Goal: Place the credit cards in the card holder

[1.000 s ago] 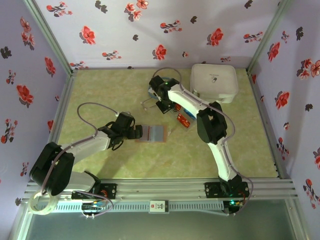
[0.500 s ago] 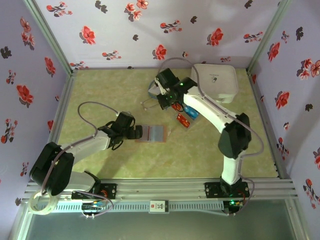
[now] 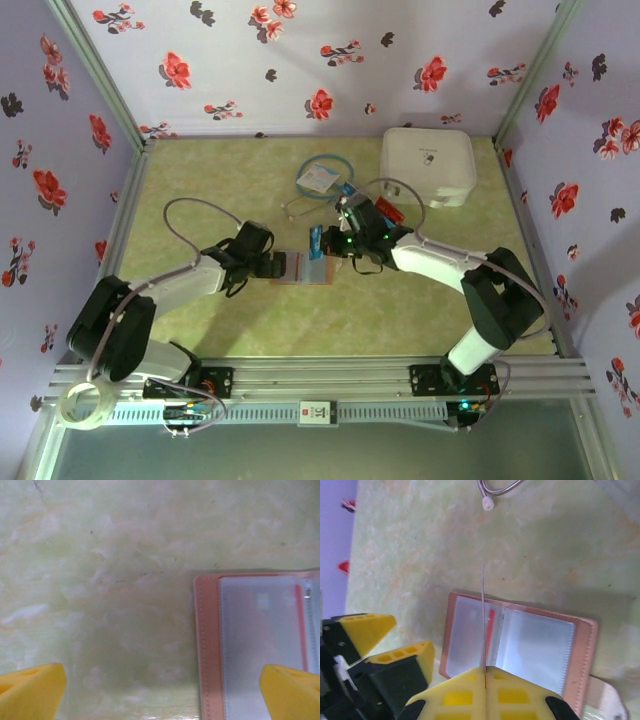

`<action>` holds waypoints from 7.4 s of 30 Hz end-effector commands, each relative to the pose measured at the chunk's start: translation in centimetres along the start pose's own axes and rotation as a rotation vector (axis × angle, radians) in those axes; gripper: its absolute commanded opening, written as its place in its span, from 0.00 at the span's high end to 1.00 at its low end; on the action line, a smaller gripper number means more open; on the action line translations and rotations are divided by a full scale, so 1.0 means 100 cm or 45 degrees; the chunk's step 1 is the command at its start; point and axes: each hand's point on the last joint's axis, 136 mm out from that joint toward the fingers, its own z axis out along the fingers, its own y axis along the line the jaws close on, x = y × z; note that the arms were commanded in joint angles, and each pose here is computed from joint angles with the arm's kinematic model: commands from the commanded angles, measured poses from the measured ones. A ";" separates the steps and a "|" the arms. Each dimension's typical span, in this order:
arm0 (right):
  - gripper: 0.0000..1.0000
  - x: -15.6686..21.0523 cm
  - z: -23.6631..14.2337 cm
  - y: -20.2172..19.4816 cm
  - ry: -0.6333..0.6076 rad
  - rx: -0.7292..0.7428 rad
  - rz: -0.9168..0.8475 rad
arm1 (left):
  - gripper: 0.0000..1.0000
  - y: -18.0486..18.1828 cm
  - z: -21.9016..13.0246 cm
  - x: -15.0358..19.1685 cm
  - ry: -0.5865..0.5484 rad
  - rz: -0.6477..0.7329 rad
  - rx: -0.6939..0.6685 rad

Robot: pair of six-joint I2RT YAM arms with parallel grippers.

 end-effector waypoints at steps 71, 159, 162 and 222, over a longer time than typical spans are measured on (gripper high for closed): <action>1.00 0.036 0.050 -0.015 -0.066 -0.298 0.274 | 0.00 0.012 0.022 0.024 0.036 0.073 -0.175; 0.66 0.082 0.063 -0.033 0.215 -0.124 0.202 | 0.00 0.011 0.000 -0.001 -0.024 0.012 -0.146; 0.61 0.077 0.060 -0.029 0.221 -0.091 0.169 | 0.00 0.018 -0.007 -0.009 -0.044 -0.015 -0.150; 1.00 0.051 0.085 -0.008 0.344 0.259 -0.205 | 0.00 0.038 0.029 0.011 0.116 0.022 -0.211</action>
